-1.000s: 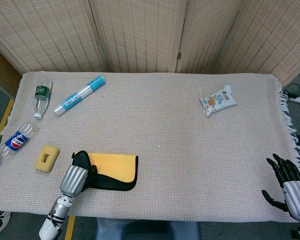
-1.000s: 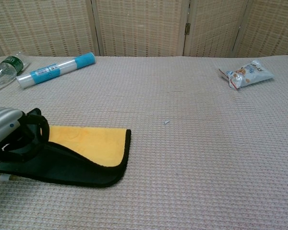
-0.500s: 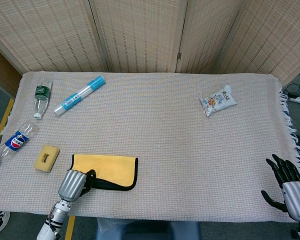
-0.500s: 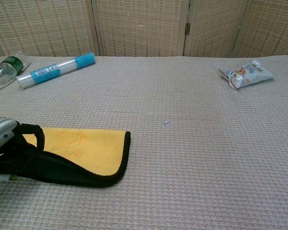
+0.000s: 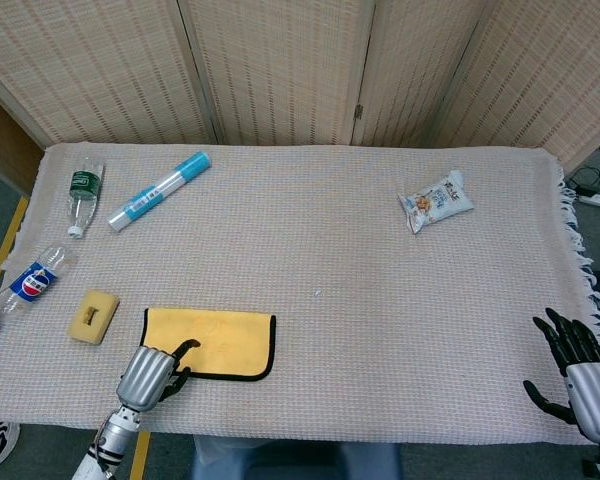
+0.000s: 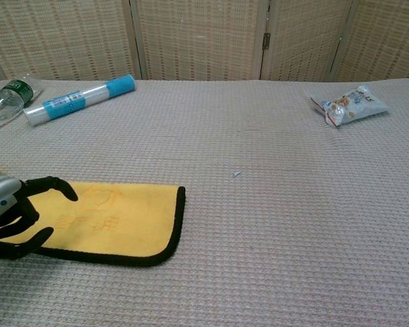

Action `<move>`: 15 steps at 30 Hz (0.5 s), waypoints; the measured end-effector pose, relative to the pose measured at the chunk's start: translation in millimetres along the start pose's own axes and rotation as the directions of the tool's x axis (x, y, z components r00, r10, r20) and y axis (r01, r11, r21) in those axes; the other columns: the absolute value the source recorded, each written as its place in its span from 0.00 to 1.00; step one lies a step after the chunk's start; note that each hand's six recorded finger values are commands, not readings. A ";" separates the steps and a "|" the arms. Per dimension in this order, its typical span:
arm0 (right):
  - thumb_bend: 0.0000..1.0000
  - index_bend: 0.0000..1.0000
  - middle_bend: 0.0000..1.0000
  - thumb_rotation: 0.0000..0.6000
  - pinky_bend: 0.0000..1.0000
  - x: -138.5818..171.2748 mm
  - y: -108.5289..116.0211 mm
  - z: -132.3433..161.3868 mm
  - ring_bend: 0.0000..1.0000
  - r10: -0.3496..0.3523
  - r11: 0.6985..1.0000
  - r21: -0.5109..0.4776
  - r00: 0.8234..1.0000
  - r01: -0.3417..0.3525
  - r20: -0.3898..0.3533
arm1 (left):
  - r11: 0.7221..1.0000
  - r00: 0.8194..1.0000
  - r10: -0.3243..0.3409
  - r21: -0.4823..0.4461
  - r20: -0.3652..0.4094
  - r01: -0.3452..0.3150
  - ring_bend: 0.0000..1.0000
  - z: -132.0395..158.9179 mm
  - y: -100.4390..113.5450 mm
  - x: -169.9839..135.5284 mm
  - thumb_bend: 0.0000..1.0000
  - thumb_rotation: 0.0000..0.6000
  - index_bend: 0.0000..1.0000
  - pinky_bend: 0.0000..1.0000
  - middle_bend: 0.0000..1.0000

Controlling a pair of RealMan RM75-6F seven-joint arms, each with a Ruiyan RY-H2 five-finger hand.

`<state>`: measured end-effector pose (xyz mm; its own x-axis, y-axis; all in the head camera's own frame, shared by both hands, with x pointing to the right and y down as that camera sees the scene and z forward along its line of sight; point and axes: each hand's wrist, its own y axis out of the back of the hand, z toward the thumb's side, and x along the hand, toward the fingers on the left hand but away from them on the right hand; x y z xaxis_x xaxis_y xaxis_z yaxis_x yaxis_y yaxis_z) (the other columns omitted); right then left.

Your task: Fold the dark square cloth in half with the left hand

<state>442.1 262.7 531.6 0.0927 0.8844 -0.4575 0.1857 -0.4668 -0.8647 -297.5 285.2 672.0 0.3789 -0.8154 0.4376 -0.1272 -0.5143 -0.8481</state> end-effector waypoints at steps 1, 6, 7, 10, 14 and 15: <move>0.35 0.00 0.00 1.00 0.00 -0.2 -0.3 0.1 0.00 0.001 1.000 0.000 1.000 -0.001 0.000 | 1.000 1.000 0.002 0.001 0.003 -0.002 1.00 1.0 1.6 -1.4 0.48 1.00 0.34 1.00 1.00; 0.35 0.00 0.00 1.00 0.00 -0.4 -1.2 1.1 0.00 0.004 1.000 0.000 1.000 -0.004 -0.003 | 1.000 1.000 0.029 0.007 0.001 -0.029 1.00 -0.3 14.3 -6.4 0.48 1.00 0.34 1.00 1.00; 0.35 0.00 0.00 1.00 0.00 -0.1 -0.9 1.3 0.00 0.002 1.000 -0.001 1.000 -0.002 -0.004 | 0.999 0.999 0.037 0.002 -0.002 -0.037 1.00 -1.4 17.1 -6.7 0.48 1.00 0.34 1.00 1.00; 0.35 0.00 0.00 1.00 0.00 0.9 0.8 1.4 0.00 -0.005 1.000 -0.001 1.000 0.005 -0.007 | 0.996 0.997 0.077 -0.037 -0.005 -0.078 0.96 -7.2 30.8 -9.2 0.46 1.00 0.31 1.00 0.95; 0.35 0.00 0.00 1.00 0.00 2.3 3.1 0.9 0.00 -0.015 1.000 0.002 1.000 0.015 -0.008 | 0.986 0.989 0.143 -0.087 -0.030 -0.145 0.26 -33.5 64.4 -24.9 0.32 1.00 0.23 0.23 0.33; 0.35 0.00 0.00 1.00 0.00 2.6 3.1 1.1 0.00 -0.016 1.000 0.004 1.000 0.016 -0.010 | 0.986 0.989 0.141 -0.080 -0.044 -0.144 0.17 -42.5 71.3 -30.3 0.30 1.00 0.21 0.12 0.24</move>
<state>441.8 263.5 527.5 0.0993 0.8916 -0.4418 0.1828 -0.4528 -0.8727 -357.0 261.9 611.0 0.3163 -0.8908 0.3263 -0.2534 -0.4108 -0.8758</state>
